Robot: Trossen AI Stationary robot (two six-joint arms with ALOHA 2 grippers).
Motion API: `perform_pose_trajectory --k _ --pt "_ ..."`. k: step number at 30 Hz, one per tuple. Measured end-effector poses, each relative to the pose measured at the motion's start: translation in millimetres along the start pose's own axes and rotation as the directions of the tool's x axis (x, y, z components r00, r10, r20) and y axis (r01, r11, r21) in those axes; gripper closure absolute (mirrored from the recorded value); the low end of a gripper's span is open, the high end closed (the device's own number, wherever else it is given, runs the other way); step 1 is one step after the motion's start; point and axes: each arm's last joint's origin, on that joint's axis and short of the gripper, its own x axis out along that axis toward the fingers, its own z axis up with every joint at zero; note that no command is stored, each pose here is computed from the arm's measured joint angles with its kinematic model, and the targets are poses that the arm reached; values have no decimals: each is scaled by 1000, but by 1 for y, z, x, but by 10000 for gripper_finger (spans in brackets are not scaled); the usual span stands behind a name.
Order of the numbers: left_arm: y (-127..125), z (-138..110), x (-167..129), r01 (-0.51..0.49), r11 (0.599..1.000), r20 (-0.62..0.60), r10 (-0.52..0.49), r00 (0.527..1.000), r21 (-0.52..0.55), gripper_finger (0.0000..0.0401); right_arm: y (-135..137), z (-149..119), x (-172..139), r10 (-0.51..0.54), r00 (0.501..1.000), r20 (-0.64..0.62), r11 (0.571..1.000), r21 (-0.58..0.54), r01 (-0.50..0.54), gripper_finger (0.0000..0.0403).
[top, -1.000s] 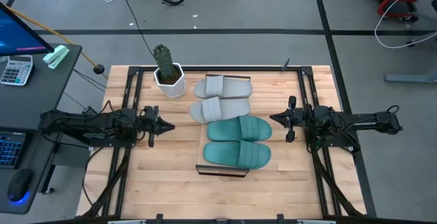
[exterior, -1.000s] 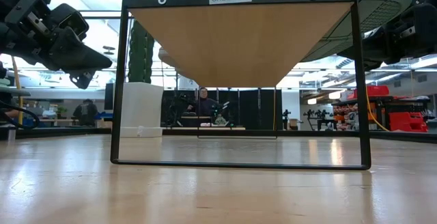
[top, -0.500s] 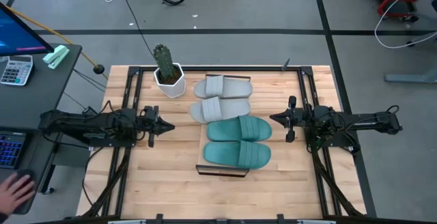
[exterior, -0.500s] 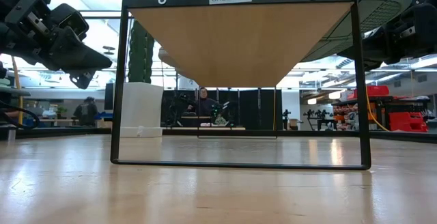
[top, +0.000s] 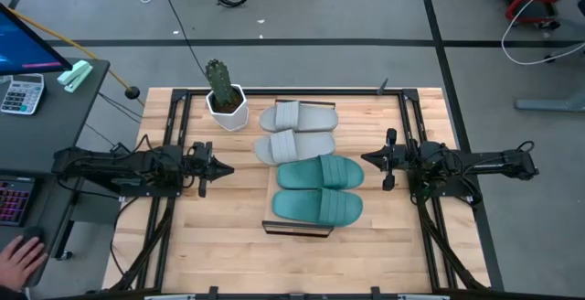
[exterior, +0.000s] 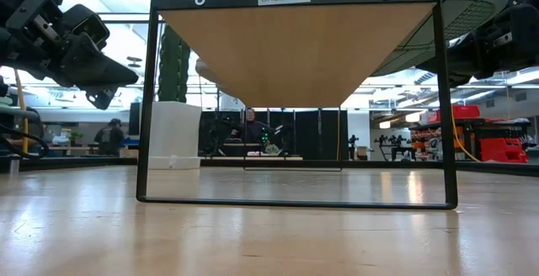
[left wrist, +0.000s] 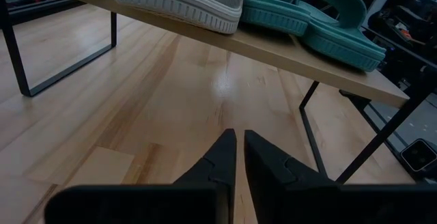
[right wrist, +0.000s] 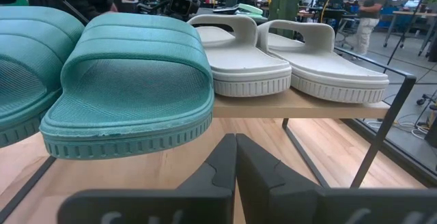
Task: Pick and place slides into the shelf
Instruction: Return to Home Position
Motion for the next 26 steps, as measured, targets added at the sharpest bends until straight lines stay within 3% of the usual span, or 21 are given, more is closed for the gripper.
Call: perform_pose_trajectory --k 10,26 --pt "0 0 0 0 1000 0 0 1000 0 378 0 0 0 0 1000 0 1000 0 0 386" --pt "0 0 0 0 1000 -1 0 1000 0 367 0 0 0 0 1000 0 1000 0 0 386"
